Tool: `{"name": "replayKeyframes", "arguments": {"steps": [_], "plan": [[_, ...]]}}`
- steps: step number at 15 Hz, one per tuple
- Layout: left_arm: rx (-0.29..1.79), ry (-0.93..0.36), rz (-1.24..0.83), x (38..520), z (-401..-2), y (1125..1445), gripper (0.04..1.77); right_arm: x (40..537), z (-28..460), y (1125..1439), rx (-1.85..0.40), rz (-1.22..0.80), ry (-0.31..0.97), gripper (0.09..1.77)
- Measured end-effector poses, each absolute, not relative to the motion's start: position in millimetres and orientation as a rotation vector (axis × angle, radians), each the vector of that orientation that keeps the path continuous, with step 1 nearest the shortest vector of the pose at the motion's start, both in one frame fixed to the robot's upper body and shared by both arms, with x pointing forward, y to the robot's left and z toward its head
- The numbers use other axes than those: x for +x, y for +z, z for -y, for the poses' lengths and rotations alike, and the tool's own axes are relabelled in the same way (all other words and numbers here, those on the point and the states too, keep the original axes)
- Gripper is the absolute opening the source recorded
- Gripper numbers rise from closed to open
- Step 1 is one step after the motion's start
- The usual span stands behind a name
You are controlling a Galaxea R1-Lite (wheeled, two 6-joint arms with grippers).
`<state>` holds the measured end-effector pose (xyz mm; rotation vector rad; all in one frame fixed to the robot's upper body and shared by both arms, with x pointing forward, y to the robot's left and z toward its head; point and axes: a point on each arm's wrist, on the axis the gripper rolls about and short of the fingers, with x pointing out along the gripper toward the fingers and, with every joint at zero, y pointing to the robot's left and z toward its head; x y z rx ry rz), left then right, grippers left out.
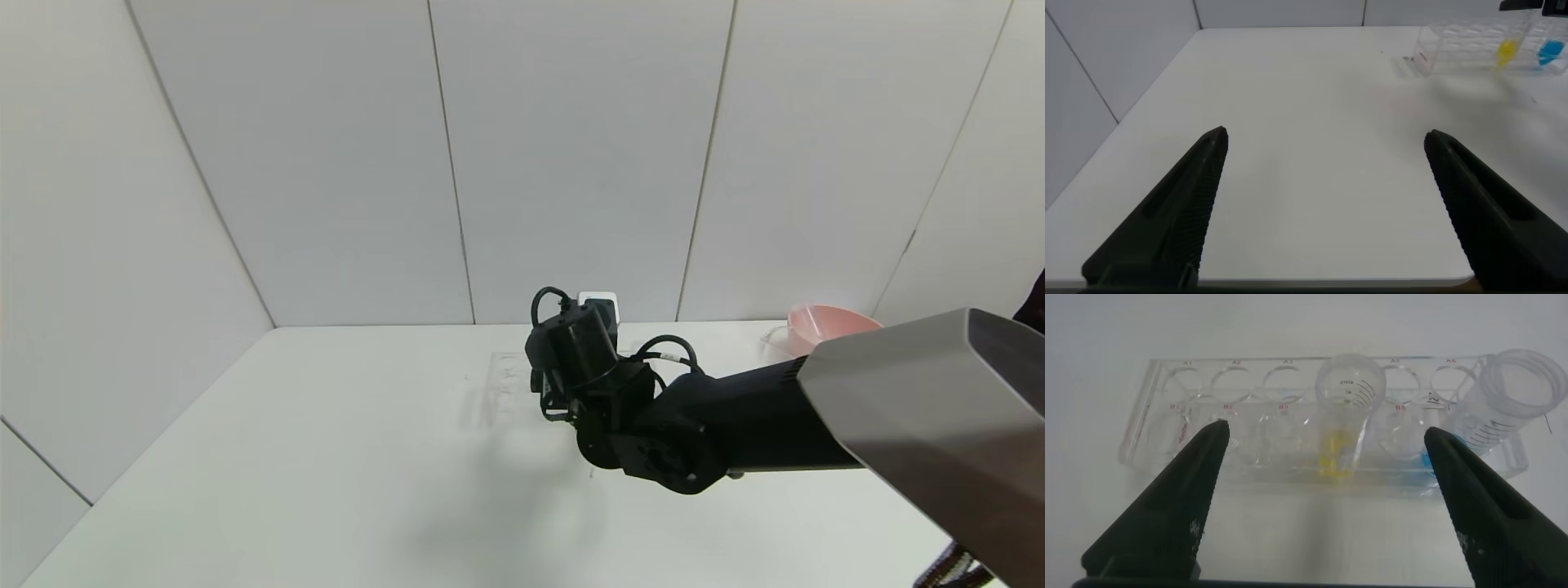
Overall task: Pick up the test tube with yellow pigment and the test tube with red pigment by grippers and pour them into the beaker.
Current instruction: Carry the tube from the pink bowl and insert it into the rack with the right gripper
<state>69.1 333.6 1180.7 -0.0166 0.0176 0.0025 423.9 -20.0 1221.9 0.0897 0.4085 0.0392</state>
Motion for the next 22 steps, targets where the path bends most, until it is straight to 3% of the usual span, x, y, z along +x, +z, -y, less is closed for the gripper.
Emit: {"name": "replayKeyframes", "arguments": {"steps": [10,22], "plan": [[-0.017,0.002,-0.018,69.1,-333.6,1180.7,1.72,469.9,19.2,1189.0,0.029,-0.323,0.026,1.71],[-0.017,0.003,-0.017,69.1,-333.6,1180.7,1.72,470.1,20.1,1193.1,0.022,-0.316,0.033,1.71]]}}
